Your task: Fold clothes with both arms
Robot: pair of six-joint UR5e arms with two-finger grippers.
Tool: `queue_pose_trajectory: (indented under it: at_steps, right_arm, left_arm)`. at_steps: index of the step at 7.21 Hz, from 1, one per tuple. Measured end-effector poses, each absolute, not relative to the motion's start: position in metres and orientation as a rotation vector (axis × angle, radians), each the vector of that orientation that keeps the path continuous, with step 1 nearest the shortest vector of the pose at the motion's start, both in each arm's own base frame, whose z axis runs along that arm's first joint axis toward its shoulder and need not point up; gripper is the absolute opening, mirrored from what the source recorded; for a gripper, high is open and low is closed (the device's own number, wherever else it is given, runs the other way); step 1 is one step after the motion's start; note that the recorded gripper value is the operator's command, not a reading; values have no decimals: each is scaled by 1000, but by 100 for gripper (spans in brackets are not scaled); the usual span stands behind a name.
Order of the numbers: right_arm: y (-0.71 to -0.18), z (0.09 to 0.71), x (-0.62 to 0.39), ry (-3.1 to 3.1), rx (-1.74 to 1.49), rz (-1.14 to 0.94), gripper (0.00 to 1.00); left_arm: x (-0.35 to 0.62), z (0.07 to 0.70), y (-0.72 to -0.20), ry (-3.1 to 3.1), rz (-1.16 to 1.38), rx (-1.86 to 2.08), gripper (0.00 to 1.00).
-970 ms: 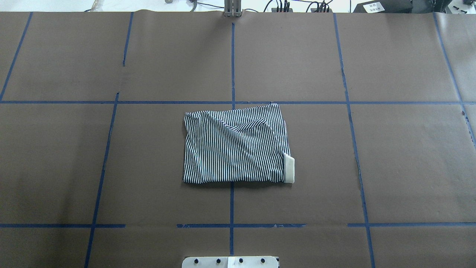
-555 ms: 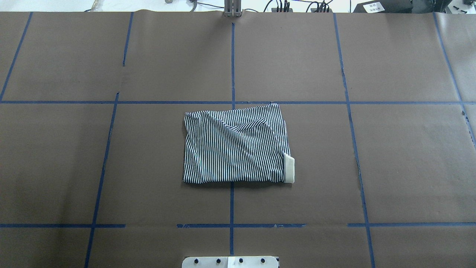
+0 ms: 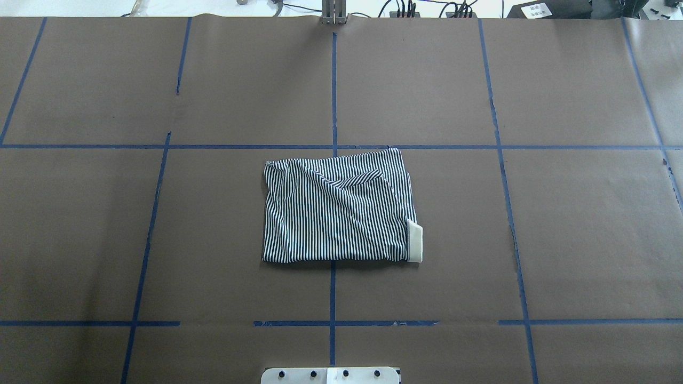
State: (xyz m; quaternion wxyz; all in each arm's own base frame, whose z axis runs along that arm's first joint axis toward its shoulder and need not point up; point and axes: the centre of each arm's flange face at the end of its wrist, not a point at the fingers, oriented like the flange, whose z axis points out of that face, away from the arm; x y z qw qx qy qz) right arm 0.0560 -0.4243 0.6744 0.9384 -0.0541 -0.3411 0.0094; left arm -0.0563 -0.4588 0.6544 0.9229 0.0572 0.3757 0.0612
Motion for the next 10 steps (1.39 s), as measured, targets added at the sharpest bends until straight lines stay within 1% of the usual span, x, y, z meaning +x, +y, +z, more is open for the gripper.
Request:
queue_pose_trajectory:
  at_steps: [10]
  right_arm:
    - [-431,668,55,-697,-96,12,100]
  left_arm:
    - [-53,651,-460,811,127,120,100]
